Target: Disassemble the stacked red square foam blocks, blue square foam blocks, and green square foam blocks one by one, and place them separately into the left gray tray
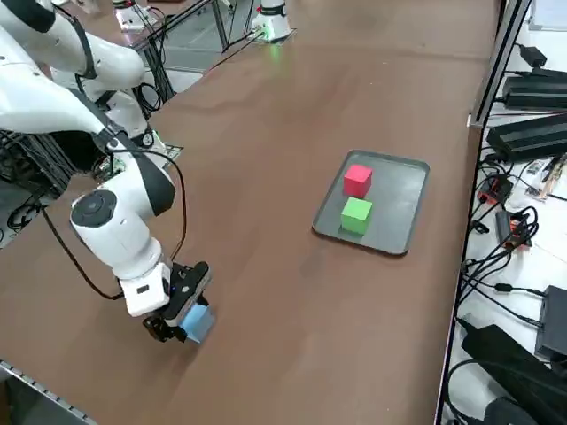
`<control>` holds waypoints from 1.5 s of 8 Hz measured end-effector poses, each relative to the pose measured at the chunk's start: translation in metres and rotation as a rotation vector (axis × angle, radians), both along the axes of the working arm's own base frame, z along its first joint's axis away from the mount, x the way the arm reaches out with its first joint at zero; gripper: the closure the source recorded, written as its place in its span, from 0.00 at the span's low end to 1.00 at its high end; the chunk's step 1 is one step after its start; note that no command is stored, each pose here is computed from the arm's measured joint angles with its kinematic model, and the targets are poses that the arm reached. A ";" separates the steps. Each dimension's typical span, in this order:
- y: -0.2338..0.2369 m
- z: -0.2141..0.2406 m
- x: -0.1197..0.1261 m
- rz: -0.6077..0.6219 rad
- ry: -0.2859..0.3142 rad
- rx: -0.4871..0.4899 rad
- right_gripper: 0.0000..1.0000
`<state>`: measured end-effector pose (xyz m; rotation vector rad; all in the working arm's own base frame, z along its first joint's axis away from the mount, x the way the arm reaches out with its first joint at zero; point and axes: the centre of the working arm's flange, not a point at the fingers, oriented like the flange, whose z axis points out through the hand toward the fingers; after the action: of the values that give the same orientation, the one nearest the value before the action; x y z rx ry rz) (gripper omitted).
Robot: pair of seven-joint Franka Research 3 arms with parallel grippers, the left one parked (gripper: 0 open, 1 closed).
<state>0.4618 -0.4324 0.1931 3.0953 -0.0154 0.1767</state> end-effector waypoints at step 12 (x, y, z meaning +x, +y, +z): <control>0.181 0.159 0.103 0.047 0.144 -0.052 0.20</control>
<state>0.5648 -0.2517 0.3520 3.0501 0.0650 -0.0439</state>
